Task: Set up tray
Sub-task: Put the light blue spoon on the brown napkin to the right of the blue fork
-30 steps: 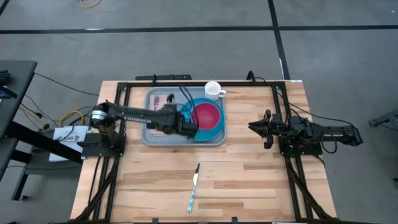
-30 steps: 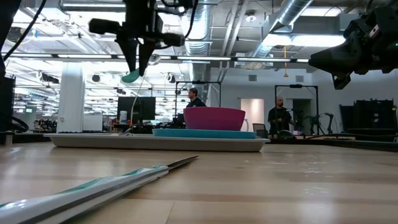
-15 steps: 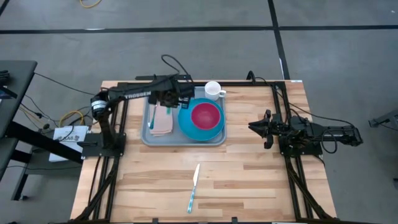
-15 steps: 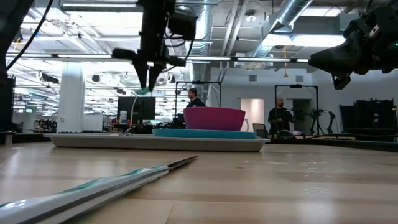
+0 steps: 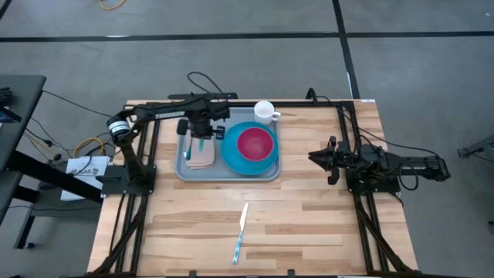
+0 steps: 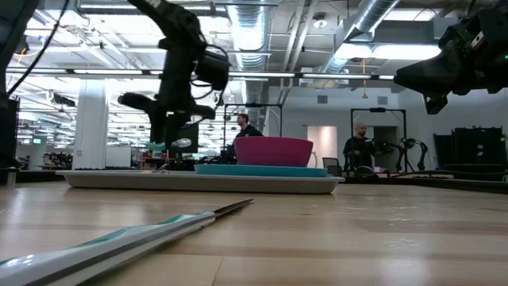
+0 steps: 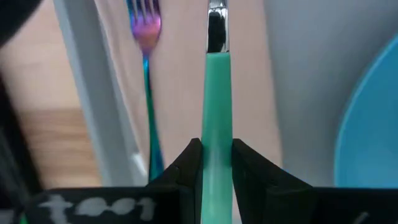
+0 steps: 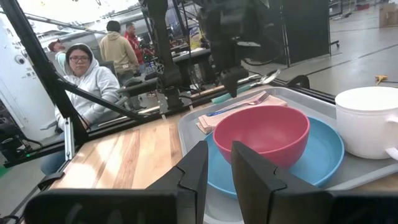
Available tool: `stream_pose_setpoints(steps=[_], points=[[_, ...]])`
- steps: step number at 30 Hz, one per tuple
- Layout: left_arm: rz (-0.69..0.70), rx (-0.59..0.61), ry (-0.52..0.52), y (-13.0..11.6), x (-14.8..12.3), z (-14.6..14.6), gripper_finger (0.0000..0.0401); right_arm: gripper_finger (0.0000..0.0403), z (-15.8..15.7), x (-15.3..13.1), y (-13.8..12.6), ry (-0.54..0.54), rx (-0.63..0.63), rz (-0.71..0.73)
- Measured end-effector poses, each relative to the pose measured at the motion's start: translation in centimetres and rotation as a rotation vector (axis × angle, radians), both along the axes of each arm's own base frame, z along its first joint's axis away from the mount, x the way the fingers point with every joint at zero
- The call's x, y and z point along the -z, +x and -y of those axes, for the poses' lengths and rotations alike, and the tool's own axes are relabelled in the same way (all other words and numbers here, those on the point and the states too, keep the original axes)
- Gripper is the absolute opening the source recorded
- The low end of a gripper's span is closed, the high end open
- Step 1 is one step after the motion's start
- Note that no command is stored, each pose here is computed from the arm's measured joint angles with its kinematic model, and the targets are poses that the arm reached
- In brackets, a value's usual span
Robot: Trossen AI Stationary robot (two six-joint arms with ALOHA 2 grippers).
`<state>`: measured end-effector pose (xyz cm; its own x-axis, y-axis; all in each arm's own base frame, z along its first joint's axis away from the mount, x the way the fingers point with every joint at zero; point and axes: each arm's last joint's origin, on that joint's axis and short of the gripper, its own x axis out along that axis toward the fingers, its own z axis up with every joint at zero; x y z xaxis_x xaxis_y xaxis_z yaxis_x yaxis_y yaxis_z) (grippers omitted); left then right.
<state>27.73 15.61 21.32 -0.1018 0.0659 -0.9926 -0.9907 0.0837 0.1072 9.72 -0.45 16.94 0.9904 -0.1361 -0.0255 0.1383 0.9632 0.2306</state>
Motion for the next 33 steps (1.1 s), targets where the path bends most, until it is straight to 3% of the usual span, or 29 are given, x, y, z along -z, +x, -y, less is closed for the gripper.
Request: stream_pose_setpoints(steps=[7,11,20,33], points=[[0.159,-0.105,0.030,-3.9,0.6,-0.4,0.0041,0.0064,0.0,0.0,0.0,0.000,0.000,0.000],[0.205,-0.124,-0.002,-5.5,2.2,0.3,0.0041,0.0064,0.0,0.0,0.0,0.000,0.000,0.000],[0.279,-0.070,0.020,-5.9,4.6,0.9,0.0041,0.0064,0.0,0.0,0.0,0.000,0.000,0.000],[0.322,-0.012,-0.029,-7.2,7.3,1.5,0.0042,0.0064,0.0,0.0,0.0,0.000,0.000,0.000]])
